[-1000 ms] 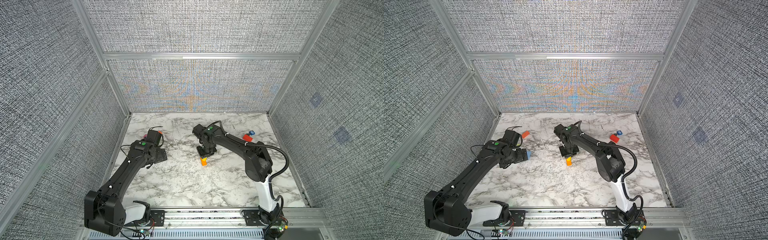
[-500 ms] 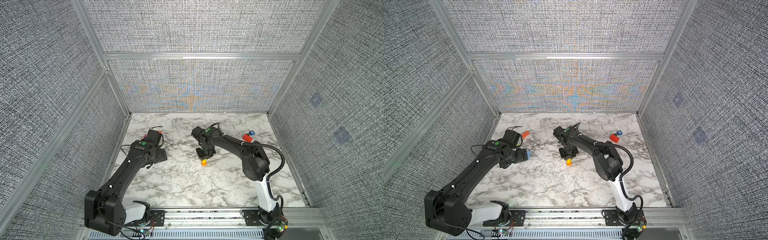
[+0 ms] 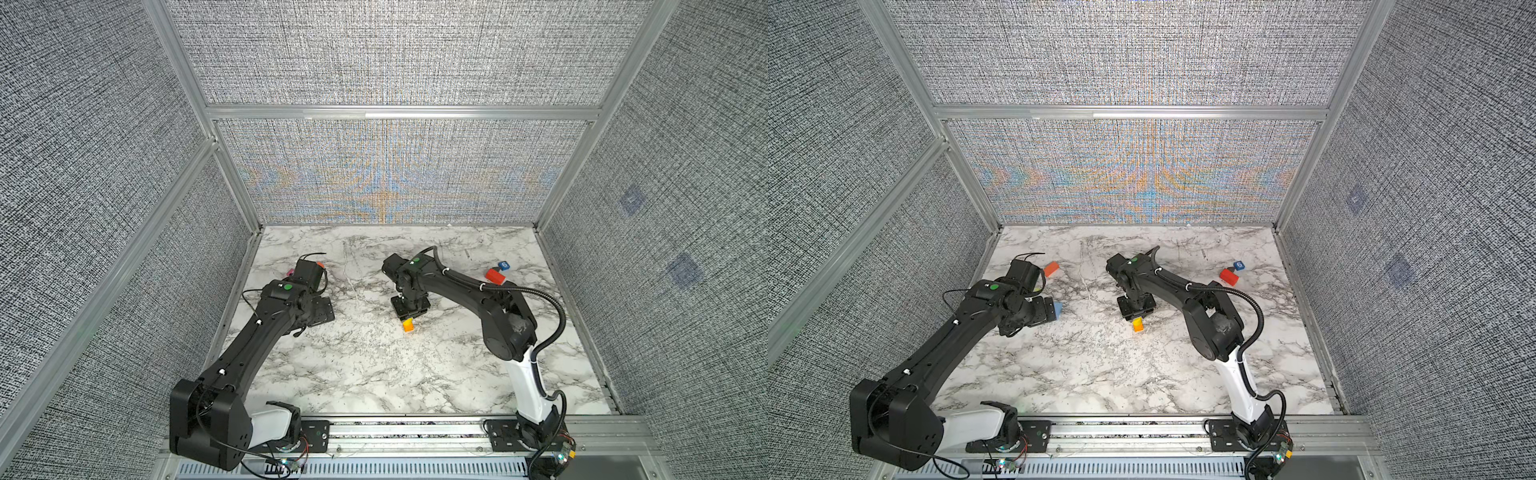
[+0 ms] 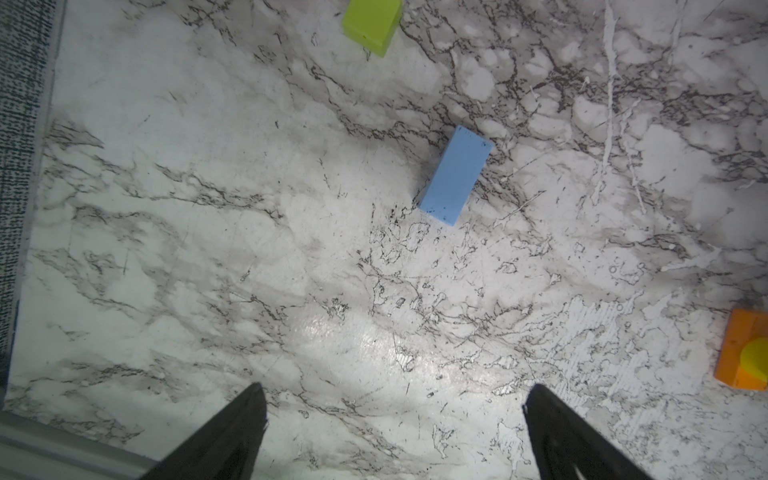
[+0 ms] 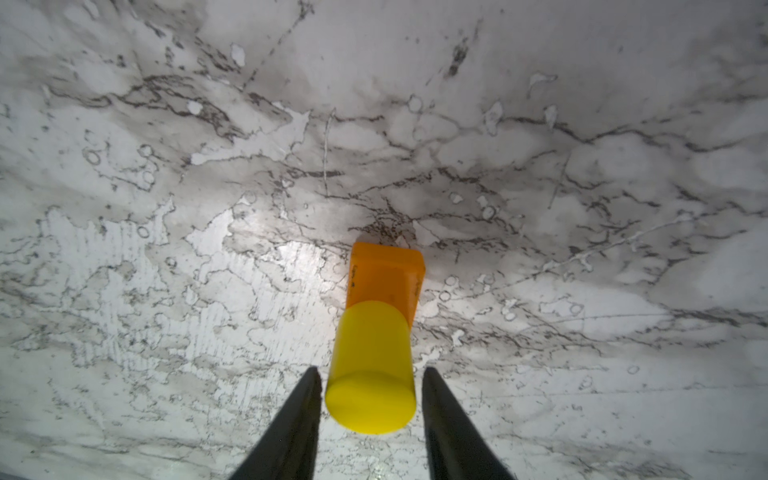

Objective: Build the wood block tower
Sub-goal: 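Lower the yellow cylinder onto the orange block and open the right gripper, then raise the right gripper from the stack while the left gripper grasps the light-blue block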

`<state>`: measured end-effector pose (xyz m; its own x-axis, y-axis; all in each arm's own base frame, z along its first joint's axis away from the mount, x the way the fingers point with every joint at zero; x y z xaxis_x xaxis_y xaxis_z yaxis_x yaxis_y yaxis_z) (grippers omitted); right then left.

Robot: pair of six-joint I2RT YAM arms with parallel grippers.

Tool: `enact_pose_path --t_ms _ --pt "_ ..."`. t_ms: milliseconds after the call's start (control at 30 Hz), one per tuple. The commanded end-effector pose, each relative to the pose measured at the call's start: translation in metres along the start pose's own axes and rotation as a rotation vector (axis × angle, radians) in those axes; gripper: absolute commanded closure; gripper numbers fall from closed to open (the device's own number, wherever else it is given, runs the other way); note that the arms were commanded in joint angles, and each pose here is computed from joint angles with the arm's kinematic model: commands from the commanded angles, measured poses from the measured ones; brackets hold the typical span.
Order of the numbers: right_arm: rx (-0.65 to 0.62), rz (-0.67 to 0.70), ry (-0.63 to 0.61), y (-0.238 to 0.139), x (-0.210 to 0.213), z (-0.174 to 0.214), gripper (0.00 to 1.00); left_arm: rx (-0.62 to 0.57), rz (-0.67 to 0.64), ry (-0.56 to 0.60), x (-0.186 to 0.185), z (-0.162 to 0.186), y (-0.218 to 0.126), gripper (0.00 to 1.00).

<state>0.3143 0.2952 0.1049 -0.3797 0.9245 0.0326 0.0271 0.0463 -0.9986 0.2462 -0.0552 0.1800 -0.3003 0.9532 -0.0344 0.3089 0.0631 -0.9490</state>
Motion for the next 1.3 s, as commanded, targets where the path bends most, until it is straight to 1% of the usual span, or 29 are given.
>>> enact_pose_path --t_ms 0,133,267,333,433,533,600,667,767,867,1000,1033,1100,1133,1267 --pt "-0.001 0.001 0.002 -0.003 -0.001 0.000 0.48 -0.004 0.022 0.008 -0.003 -0.002 -0.002 0.01" --pt "-0.015 0.005 0.000 -0.008 -0.003 0.000 0.41 -0.020 0.071 0.020 -0.009 -0.004 -0.003 0.01" --pt "-0.055 -0.005 0.012 -0.019 -0.009 0.001 0.39 -0.030 0.078 0.084 -0.014 -0.012 -0.005 0.02" --pt "-0.081 -0.016 0.021 -0.026 -0.013 0.001 0.39 -0.008 0.072 0.120 -0.017 -0.016 -0.005 0.06" --pt "-0.132 -0.053 0.020 -0.038 -0.017 0.003 0.38 0.041 0.081 0.179 -0.026 -0.022 -0.001 0.10" --pt "-0.186 -0.068 -0.012 -0.050 -0.022 0.008 0.38 0.081 0.084 0.198 -0.029 -0.030 0.007 0.16" --pt "-0.251 -0.065 -0.023 -0.060 -0.026 0.013 0.37 0.104 0.086 0.209 -0.031 -0.036 0.012 0.20" --pt "-0.313 -0.093 -0.027 -0.069 -0.029 0.019 0.37 0.128 0.083 0.223 -0.033 -0.042 0.017 0.23" --pt "-0.385 -0.142 -0.012 -0.083 -0.035 0.027 0.34 0.162 0.065 0.255 -0.036 -0.047 0.026 0.27" --pt "-0.446 -0.172 -0.009 -0.093 -0.040 0.038 0.26 0.192 0.028 0.284 -0.035 -0.050 0.038 0.27" --pt "-0.516 -0.209 0.004 -0.107 -0.048 0.053 0.18 0.234 0.001 0.295 -0.036 -0.049 0.059 0.27" --pt "-0.524 -0.216 0.009 -0.108 -0.050 0.057 0.15 0.244 -0.009 0.297 -0.036 -0.048 0.064 0.26" --pt "-0.541 -0.225 0.033 -0.110 -0.057 0.064 0.03 0.267 -0.032 0.304 -0.035 -0.047 0.074 0.22" --pt "-0.548 -0.228 0.047 -0.110 -0.060 0.067 0.01 0.275 -0.039 0.306 -0.034 -0.046 0.079 0.20" --pt "-0.579 -0.242 0.079 -0.114 -0.069 0.081 0.01 0.291 -0.048 0.313 -0.036 -0.046 0.089 0.18"
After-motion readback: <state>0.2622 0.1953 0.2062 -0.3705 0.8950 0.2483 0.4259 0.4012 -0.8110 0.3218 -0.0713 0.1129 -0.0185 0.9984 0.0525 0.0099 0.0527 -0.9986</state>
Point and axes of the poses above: each gripper's point midway between its finger pads, its own y axis out along the fingers, its own x axis along the line the jaws close on, z = x × y, the point moved 5 cm from there along -y, back along the fingers, and after that the axes turned 1 degree about -y, right-handed, at the moved point
